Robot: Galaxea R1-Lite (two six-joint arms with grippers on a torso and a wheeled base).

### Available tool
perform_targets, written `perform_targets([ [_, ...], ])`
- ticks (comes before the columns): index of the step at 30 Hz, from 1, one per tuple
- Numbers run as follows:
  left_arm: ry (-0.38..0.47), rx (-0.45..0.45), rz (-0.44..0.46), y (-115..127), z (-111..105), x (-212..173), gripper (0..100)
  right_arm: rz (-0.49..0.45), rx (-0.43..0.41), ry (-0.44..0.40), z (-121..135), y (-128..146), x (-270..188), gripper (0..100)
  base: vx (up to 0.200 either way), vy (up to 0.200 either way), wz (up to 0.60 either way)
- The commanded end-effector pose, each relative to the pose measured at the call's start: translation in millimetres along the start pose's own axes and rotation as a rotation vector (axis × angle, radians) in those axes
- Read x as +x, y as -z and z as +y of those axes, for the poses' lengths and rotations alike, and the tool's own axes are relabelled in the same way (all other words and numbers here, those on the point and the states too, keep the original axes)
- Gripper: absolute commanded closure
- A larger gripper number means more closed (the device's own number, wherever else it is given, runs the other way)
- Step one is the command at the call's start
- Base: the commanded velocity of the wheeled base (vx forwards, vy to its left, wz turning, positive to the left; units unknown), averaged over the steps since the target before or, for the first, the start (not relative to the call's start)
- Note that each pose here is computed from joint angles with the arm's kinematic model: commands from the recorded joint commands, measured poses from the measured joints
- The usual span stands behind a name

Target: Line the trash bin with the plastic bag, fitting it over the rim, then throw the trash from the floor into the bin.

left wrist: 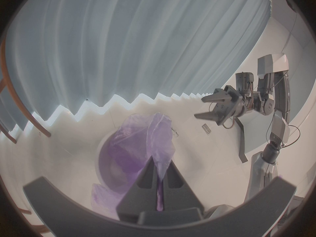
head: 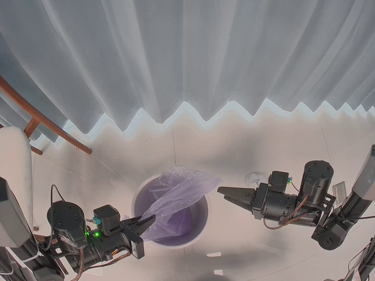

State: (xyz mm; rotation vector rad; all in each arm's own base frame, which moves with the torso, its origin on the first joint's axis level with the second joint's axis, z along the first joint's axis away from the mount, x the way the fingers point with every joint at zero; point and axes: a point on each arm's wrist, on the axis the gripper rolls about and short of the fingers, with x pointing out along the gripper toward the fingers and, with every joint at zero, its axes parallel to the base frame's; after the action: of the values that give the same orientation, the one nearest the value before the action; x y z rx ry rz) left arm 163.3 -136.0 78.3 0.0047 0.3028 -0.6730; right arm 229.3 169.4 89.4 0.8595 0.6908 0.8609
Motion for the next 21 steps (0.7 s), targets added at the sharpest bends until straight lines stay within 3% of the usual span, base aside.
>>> perform_targets([
  [1,-0.009,-0.003,-0.078,-15,2,-4,100,0.034,0.15,-0.068,22,7,1,0,0.0,0.0,0.0],
  [3,-0.01,-0.003,-0.103,-20,2,-4,100,0.076,0.219,-0.104,30,11,2,0,0.0,0.0,0.0],
  [12,-0.021,-0.006,-0.161,-32,4,0,100,0.141,0.237,-0.032,22,23,18,0,0.0,0.0,0.0],
  [18,-0.02,-0.005,-0.187,-37,4,-2,100,-0.042,0.198,0.09,0,16,50,0,0.0,0.0,0.0],
  [21,-0.019,-0.004,-0.192,-38,4,-3,100,-0.065,0.171,0.116,-5,16,54,0,0.0,0.0,0.0],
])
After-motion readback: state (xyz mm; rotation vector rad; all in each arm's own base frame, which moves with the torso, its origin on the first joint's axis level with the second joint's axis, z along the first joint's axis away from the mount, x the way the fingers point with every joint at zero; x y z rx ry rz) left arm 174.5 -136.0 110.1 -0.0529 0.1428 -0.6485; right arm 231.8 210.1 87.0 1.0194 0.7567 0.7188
